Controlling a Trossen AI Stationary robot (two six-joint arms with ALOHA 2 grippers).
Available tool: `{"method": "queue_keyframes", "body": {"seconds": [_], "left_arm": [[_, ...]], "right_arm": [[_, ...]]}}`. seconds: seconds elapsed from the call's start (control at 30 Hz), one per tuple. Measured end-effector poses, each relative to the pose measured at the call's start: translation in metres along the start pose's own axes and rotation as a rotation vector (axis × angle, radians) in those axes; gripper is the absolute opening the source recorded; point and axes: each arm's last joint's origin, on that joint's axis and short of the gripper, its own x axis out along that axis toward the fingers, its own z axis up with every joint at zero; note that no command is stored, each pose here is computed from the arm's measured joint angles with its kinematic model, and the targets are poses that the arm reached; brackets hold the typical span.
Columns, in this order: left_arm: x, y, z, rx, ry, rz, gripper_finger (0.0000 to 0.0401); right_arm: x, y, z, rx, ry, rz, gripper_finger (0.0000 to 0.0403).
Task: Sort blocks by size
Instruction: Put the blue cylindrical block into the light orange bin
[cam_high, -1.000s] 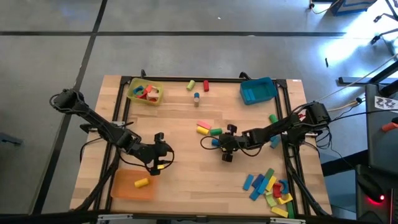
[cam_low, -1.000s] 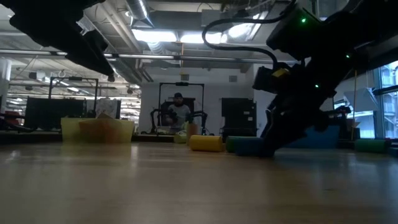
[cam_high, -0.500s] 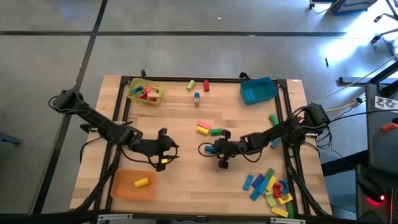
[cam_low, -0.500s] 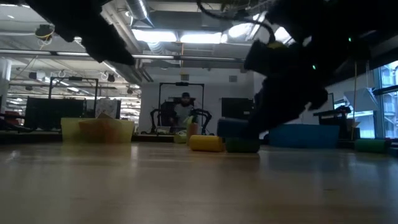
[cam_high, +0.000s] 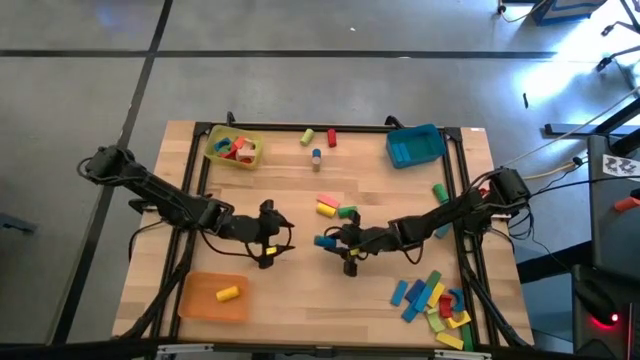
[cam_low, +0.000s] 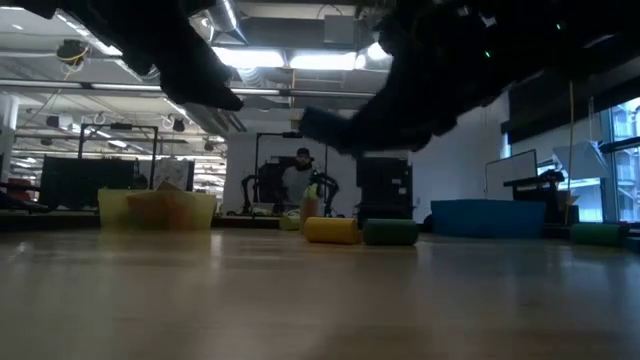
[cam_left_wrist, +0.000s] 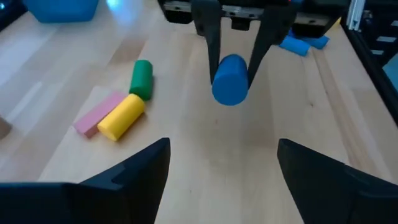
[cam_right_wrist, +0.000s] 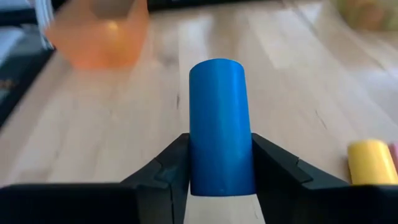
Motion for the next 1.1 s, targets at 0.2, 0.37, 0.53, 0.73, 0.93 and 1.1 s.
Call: {"method": "queue_keyframes", "body": {"seconds": [0.2, 0.37, 0.53, 0.73, 0.93, 1.1], "left_arm": [[0.016, -0.007, -0.001, 0.066, -0.050, -0.016, 0.0277], [0.026, -0.007, -0.003, 0.067, -0.055, -0.002, 0.0277], [0.038, -0.011, -0.003, 0.087, -0.120, -0.014, 0.0276], [0.049, -0.014, 0.002, 0.083, -0.180, -0.018, 0.0276], [0.062, -0.013, 0.006, 0.080, -0.158, -0.074, 0.0276], [0.068, -0.011, 0.006, 0.077, -0.146, -0.066, 0.0269]], "right_arm": [[0.004, 0.001, 0.001, 0.017, -0.047, 0.011, 0.0142], [0.004, 0.001, 0.001, 0.040, -0.052, 0.004, 0.0141], [0.004, 0.002, 0.004, 0.049, -0.081, 0.011, 0.0143], [0.004, 0.002, 0.006, 0.047, -0.095, 0.017, 0.0141], [0.004, 0.003, 0.006, 0.043, -0.102, 0.025, 0.0141], [0.004, 0.003, 0.007, 0.038, -0.108, 0.027, 0.0142]]}}
